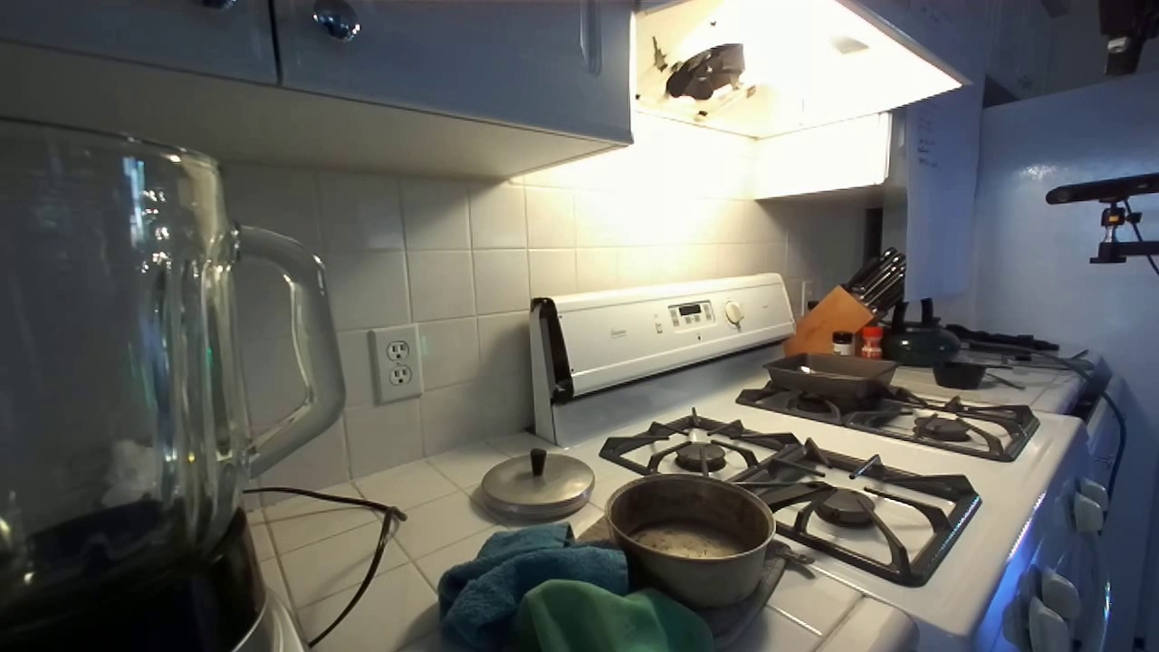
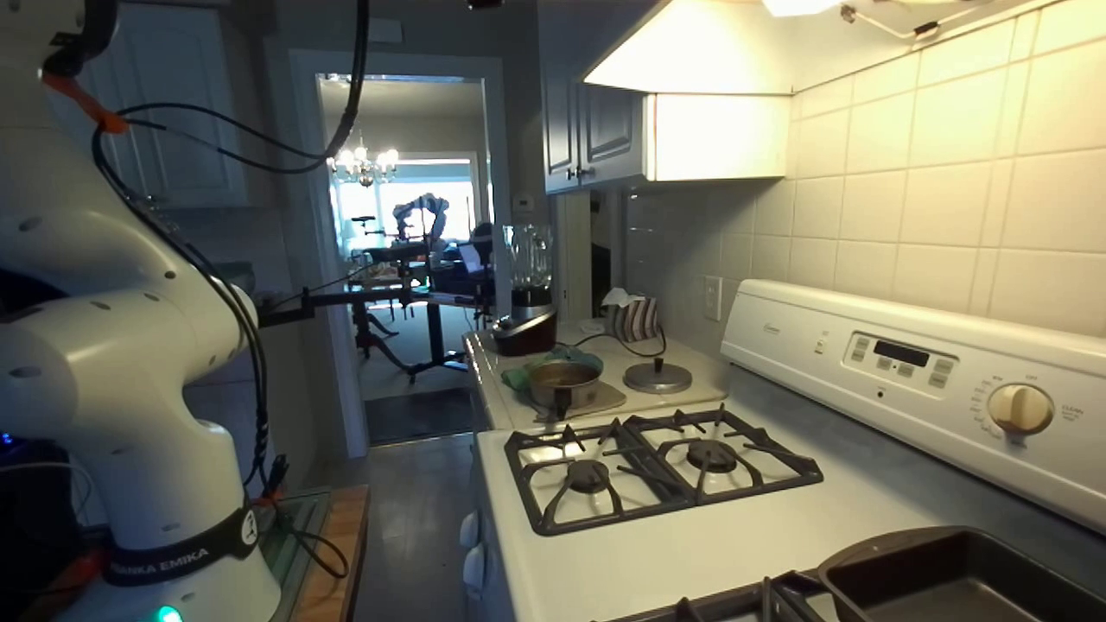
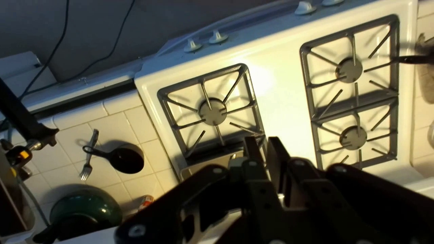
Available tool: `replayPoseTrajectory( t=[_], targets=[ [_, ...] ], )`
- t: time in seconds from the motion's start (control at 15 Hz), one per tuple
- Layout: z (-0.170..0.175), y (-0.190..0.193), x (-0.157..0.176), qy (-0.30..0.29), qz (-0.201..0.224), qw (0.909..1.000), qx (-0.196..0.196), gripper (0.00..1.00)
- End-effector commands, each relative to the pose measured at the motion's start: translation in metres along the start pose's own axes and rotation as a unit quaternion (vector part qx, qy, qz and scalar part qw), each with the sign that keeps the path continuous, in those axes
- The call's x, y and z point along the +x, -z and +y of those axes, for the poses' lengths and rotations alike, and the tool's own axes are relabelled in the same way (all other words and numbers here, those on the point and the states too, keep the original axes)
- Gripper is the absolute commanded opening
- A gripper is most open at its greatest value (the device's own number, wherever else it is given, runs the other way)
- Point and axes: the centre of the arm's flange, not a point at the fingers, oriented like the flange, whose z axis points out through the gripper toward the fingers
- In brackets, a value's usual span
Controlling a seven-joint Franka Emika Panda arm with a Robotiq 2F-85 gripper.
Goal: Turn on the light
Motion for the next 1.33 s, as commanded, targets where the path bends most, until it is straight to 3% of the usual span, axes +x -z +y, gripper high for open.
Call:
replayPoseTrajectory(
  t=[0.0,0.07,0.13,0.27,0.4,0.93,1.27],
  targets=[
    [-0.022,-0.011,-0.013,0.007,-0.044,0.999,-0.001,0.03],
    [-0.027,-0.013,-0.014,0.013,-0.055,0.9984,0.0,0.06],
    [-0.033,-0.016,-0.015,0.02,-0.063,0.9978,0.001,0.27],
    [-0.044,-0.02,-0.015,0.033,-0.075,0.9966,0.005,0.31],
    [-0.056,-0.024,-0.012,0.038,-0.07,0.9968,0.01,0.43],
    [-0.089,-0.062,0.013,0.085,0.035,0.9943,0.053,0.98],
    [-0.093,-0.086,0.012,0.094,0.036,0.9924,0.071,1.0]
  ],
)
